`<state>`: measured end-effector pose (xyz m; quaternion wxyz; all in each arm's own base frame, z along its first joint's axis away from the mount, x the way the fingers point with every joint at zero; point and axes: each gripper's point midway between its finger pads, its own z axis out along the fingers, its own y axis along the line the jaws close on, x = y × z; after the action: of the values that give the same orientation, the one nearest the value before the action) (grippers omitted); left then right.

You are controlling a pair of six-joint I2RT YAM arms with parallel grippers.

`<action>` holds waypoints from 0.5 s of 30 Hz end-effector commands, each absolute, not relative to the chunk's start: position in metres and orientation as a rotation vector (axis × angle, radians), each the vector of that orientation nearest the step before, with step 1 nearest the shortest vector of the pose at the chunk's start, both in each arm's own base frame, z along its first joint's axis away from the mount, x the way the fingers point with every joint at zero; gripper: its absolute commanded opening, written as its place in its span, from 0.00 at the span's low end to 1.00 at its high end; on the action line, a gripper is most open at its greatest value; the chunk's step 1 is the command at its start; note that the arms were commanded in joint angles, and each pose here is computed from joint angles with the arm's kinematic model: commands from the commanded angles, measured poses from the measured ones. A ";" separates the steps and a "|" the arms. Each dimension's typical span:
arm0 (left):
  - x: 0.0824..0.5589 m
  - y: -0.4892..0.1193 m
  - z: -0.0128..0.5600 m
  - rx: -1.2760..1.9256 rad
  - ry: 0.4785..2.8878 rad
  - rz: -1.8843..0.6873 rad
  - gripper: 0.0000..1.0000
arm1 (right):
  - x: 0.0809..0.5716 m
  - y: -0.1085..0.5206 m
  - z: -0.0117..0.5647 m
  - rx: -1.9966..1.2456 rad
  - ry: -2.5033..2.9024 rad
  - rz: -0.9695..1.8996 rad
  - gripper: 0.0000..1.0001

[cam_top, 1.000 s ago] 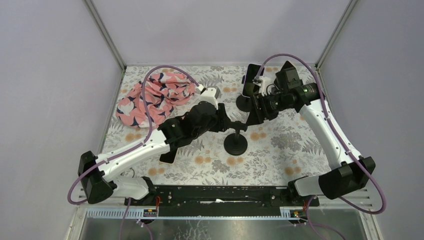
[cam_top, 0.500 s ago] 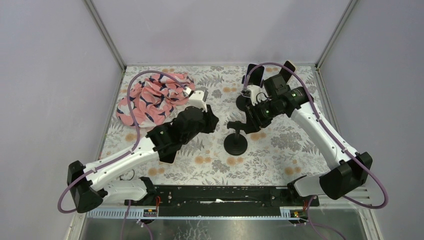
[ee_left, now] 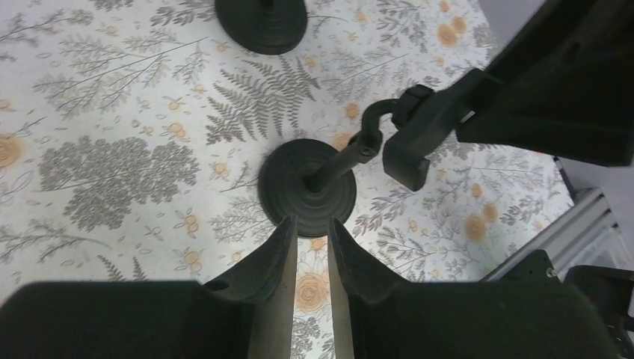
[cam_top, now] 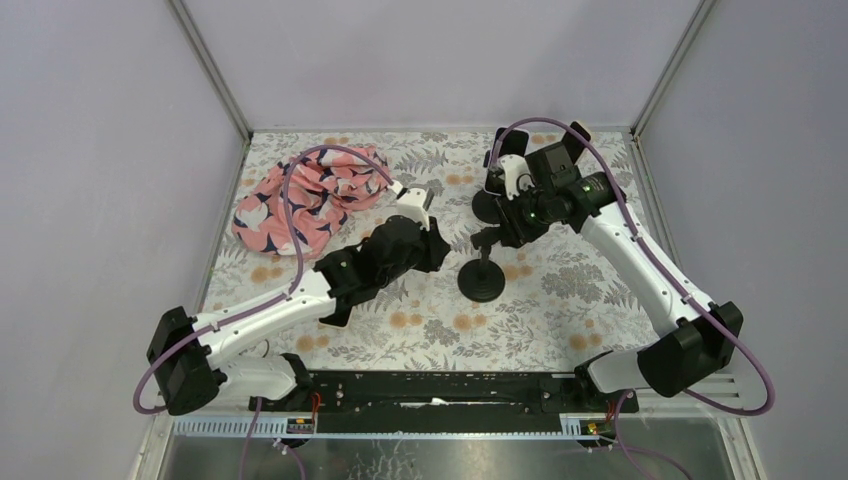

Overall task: Place the phone on the phone stand
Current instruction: Adjust the phone stand at the center of the board.

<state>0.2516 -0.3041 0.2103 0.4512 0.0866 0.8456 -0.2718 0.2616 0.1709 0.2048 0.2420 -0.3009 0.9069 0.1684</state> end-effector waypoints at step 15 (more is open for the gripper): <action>0.223 -0.344 0.271 0.243 1.858 -1.118 0.43 | 0.259 0.141 0.258 -0.993 2.057 0.473 0.67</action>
<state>0.2301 -0.3307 0.2436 0.4540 0.1075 0.7906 -0.3965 0.2601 0.1420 0.2395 0.3384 -0.3458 0.8533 0.1943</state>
